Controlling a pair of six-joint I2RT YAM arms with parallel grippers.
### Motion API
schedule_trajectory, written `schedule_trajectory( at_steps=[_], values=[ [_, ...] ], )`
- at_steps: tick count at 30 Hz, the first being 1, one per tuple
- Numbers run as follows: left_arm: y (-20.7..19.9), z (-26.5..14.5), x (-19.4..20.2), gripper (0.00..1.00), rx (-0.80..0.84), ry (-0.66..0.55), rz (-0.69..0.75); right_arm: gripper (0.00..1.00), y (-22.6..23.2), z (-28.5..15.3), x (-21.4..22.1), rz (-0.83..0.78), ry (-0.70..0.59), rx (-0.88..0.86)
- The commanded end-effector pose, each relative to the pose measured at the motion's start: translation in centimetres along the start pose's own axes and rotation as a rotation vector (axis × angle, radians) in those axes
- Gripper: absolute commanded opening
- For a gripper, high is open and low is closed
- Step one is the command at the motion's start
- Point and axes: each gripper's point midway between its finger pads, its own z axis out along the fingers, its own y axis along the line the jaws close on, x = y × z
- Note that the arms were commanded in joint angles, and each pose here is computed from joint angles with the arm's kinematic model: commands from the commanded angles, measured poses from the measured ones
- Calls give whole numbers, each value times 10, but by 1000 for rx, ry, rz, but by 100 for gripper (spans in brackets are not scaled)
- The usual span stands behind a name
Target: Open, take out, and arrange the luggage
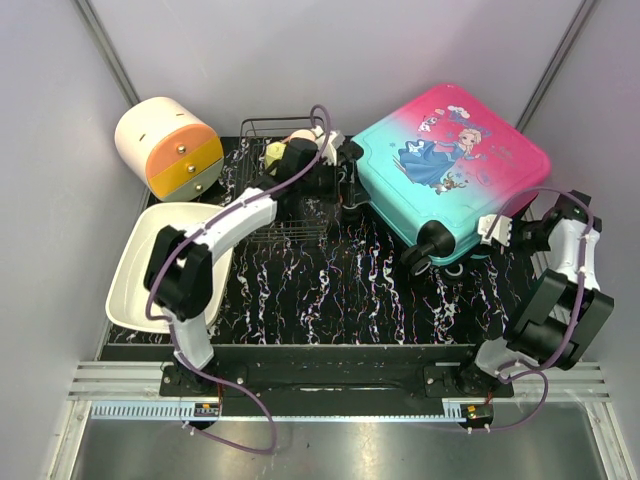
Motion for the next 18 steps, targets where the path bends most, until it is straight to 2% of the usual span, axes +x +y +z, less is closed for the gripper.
schedule_trajectory(
  at_steps=[1, 2, 3, 9, 11, 18],
  values=[
    [-27, 32, -31, 95, 123, -54, -103, 17, 102, 41, -46, -104, -210, -380],
    [-25, 46, -31, 94, 128, -44, -116, 3, 103, 41, -48, -89, -211, -380],
    [-25, 52, -30, 94, 134, -39, -127, 0, 107, 41, -50, -49, -213, -388],
    [-22, 82, -49, 94, 180, -92, -99, 0, 131, 25, -101, 63, -312, -437],
    [-20, 88, -52, 94, 183, -97, -86, 0, 137, 22, -125, 54, -356, -440],
    [-21, 88, -52, 94, 199, -110, -41, 0, 153, 27, -181, 104, -441, -460]
  ],
)
